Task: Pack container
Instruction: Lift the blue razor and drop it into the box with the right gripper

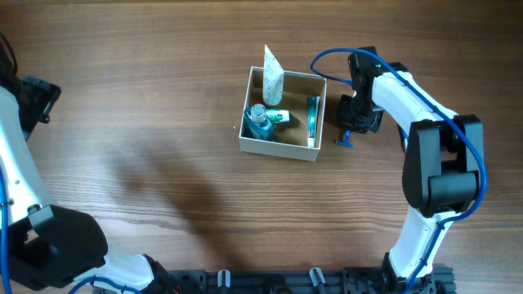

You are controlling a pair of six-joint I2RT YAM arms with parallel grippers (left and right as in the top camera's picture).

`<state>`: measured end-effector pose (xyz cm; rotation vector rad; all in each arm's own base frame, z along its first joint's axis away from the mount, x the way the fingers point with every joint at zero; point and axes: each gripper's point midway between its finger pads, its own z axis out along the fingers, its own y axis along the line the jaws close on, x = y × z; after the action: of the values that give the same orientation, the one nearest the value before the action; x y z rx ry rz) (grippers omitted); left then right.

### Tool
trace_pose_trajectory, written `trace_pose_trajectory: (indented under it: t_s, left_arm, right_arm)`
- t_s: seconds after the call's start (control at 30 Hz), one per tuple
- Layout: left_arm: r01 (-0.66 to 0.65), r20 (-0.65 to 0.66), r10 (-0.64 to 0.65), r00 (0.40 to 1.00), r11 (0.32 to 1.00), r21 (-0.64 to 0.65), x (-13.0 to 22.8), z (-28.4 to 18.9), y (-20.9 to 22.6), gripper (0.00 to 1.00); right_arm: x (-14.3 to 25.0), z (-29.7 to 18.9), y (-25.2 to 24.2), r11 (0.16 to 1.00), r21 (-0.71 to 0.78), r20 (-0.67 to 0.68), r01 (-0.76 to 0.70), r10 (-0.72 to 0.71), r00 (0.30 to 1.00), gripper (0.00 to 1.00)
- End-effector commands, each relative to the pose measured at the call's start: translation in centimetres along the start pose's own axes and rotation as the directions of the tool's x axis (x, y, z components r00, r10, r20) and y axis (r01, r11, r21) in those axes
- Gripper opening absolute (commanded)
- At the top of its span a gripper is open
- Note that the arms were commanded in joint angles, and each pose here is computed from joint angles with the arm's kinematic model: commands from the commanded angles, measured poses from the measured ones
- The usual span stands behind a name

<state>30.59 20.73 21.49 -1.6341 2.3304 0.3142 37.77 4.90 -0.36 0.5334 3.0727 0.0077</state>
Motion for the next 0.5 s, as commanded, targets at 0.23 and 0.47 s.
trace_pose_trajectory:
  t_s: [0.23, 0.47]
  left_arm:
    - [0.023, 0.003, -0.023, 1.0, 1.0, -0.016, -0.1, 0.3, 0.3, 1.0]
    - [0.023, 0.003, -0.023, 1.0, 1.0, -0.016, -0.1, 0.3, 0.3, 1.0]
  right_arm:
    - [-0.8, -2.2, -0.7, 0.999, 0.034, -0.027, -0.008, 0.009, 1.0, 0.04]
    - [-3.1, -13.2, 3.3, 0.98, -0.17, 0.083, 0.104, -0.091, 0.992, 0.04]
